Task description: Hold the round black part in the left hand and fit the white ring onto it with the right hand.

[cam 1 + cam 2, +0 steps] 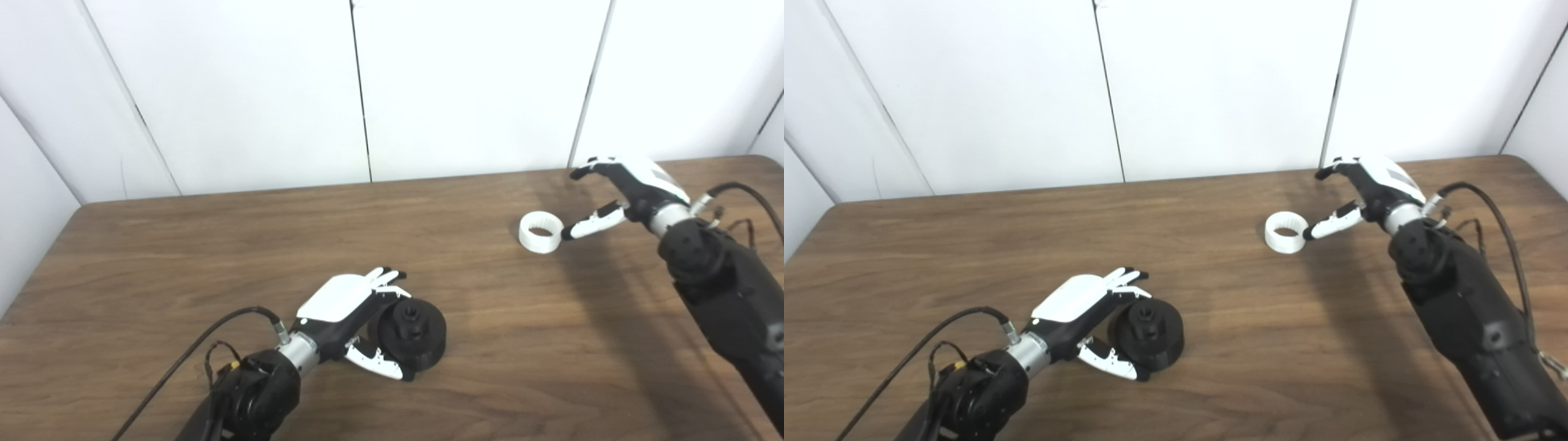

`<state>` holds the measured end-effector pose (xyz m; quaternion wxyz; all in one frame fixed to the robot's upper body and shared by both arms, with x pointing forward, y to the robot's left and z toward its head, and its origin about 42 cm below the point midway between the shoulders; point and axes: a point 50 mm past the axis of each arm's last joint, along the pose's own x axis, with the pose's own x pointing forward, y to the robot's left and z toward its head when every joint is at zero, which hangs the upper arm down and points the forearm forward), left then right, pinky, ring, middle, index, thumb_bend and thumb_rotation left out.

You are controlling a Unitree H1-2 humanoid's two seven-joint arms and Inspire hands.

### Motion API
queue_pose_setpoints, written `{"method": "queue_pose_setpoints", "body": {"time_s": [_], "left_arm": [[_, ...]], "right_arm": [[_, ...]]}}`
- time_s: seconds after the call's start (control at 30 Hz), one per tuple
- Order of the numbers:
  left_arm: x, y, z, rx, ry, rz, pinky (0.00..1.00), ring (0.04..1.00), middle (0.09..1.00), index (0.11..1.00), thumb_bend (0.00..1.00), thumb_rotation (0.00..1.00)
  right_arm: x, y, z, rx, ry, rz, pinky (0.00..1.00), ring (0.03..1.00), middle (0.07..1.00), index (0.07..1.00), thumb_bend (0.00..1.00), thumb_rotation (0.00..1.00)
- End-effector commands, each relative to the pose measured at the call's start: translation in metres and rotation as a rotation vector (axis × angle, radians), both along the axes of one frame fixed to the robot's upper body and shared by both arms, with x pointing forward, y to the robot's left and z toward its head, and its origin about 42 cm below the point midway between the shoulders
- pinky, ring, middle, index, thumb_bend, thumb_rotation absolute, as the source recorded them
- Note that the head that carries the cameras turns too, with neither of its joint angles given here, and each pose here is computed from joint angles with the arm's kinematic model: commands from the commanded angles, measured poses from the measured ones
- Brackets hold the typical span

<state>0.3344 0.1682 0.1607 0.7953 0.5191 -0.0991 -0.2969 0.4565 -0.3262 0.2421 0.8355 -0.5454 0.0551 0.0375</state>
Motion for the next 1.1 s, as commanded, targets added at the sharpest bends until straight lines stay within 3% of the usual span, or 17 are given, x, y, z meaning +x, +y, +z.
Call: {"method": "queue_pose_setpoints", "body": {"time_s": [0.0, 0.27, 1.07], "left_arm": [[0.0, 0.002, -0.003, 0.009, 0.022, -0.008, 0.88, 1.0, 0.974, 0.738, 0.93, 0.41], [-0.002, -0.001, -0.004, 0.012, 0.023, -0.01, 0.88, 1.0, 0.975, 0.739, 0.93, 0.41], [0.002, 0.001, -0.006, 0.009, 0.028, 0.009, 0.9, 1.0, 0.976, 0.736, 0.93, 0.42]], "right_arm": [[0.018, -0.003, 0.04, -0.062, -0.078, 0.028, 0.99, 1.0, 0.956, 0.8, 0.93, 0.26], [0.028, -0.003, 0.044, -0.088, -0.05, 0.031, 0.99, 1.0, 0.949, 0.794, 0.93, 0.26], [0.023, 0.024, 0.036, -0.138, 0.011, 0.14, 1.0, 1.0, 0.931, 0.776, 0.92, 0.32]]}}
